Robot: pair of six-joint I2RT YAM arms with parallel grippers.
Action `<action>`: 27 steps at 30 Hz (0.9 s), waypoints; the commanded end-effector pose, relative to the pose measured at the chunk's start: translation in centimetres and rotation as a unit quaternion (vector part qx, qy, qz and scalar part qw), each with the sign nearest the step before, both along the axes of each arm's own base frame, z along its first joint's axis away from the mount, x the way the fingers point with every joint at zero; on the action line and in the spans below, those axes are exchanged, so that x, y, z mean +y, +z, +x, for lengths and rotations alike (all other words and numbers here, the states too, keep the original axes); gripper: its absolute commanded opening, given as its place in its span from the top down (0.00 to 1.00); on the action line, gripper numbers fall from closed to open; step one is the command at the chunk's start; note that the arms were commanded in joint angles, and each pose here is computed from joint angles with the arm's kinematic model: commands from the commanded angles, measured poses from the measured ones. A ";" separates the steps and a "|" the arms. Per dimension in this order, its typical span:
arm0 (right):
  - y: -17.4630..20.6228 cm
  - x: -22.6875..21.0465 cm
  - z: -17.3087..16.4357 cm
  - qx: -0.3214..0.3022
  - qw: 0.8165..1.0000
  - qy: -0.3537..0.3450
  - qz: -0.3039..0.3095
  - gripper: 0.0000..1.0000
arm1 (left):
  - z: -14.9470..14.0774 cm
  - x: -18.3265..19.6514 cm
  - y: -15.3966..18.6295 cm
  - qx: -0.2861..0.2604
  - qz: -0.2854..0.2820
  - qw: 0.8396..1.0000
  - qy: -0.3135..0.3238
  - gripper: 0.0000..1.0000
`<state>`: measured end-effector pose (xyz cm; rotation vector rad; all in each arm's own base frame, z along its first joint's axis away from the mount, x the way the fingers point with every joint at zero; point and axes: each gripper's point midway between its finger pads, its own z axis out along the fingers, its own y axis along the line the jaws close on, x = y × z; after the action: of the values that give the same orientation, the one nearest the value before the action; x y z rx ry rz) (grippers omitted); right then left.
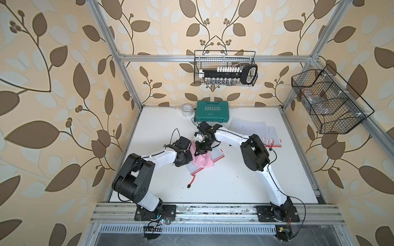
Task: Wipe the document bag
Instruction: Wipe the dirt from the document bag.
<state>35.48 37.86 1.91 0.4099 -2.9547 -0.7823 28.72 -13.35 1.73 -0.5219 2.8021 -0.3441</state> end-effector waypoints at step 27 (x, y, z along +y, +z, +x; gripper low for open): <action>0.4 -14.4 1.6 -0.082 0.972 -0.032 -0.216 1.00 | -3.8 1.8 -1.7 0.074 0.031 0.997 0.005 1.00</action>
<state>34.42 32.81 2.03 0.4503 -3.0042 -0.6263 28.24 -13.39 1.76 -0.5360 2.8209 -0.3504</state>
